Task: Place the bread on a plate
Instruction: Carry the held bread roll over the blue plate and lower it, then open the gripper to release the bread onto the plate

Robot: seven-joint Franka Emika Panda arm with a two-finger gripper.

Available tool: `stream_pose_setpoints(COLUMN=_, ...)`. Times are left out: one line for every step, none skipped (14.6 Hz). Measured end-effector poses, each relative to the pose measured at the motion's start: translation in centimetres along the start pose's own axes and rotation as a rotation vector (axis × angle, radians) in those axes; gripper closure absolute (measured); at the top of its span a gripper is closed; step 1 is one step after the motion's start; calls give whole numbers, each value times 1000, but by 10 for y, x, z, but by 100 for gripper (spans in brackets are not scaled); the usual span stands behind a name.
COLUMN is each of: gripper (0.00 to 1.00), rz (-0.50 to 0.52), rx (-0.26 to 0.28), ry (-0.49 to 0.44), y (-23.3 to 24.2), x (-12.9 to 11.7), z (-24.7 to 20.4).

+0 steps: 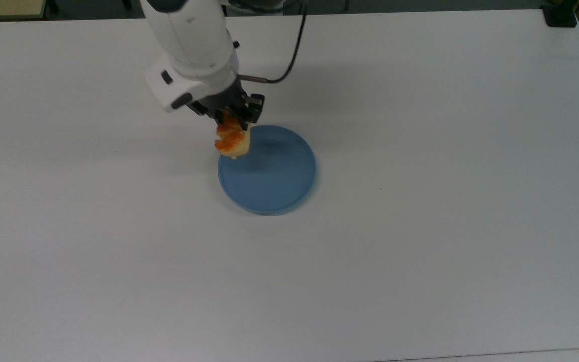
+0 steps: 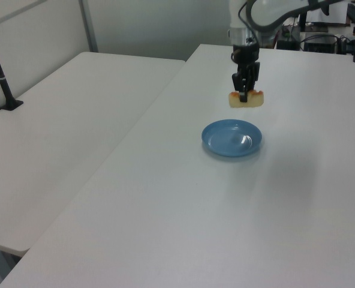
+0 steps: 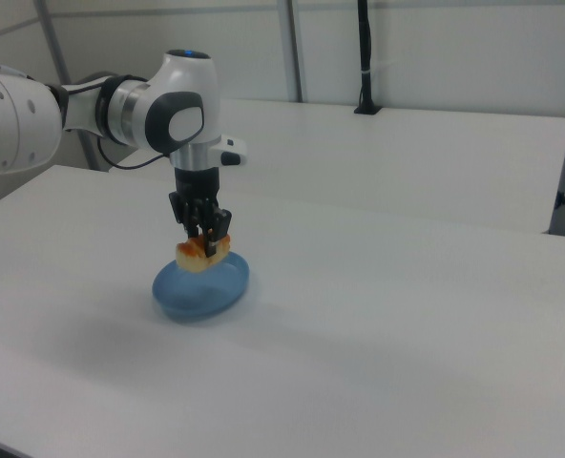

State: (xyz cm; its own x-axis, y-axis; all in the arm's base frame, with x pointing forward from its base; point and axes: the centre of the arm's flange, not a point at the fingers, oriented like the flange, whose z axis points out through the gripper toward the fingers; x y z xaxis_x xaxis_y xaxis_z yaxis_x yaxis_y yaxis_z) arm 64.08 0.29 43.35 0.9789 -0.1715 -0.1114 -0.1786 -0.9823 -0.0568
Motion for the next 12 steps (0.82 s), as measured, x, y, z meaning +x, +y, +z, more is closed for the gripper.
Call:
stream_pose_setpoints(gripper=55, rz=1, rx=-1, ry=1, y=-8, x=2, z=7)
stream_pose_setpoints(gripper=55, rz=1, rx=0, ry=7, y=-14, x=4, z=13)
stream_pose_setpoints(gripper=55, rz=-1, rx=1, ry=14, y=-18, x=7, z=18)
stream_pose_setpoints(gripper=55, rz=-5, rx=3, ry=24, y=-21, x=10, z=23)
stream_pose_setpoints(gripper=55, rz=-8, rx=5, ry=35, y=-24, x=13, z=28)
stream_pose_setpoints(gripper=55, rz=-10, rx=8, ry=50, y=-26, x=17, z=33)
stream_pose_setpoints(gripper=55, rz=-11, rx=12, ry=69, y=-27, x=21, z=38)
stream_pose_setpoints(gripper=54, rz=-13, rx=16, ry=89, y=-29, x=25, z=42)
stream_pose_setpoints(gripper=54, rz=-16, rx=19, ry=107, y=-32, x=27, z=45)
stream_pose_setpoints(gripper=54, rz=-20, rx=22, ry=123, y=-35, x=30, z=48)
stream_pose_setpoints(gripper=54, rz=-25, rx=19, ry=128, y=-37, x=30, z=50)
stream_pose_setpoints(gripper=54, rz=-33, rx=12, ry=127, y=-40, x=29, z=53)
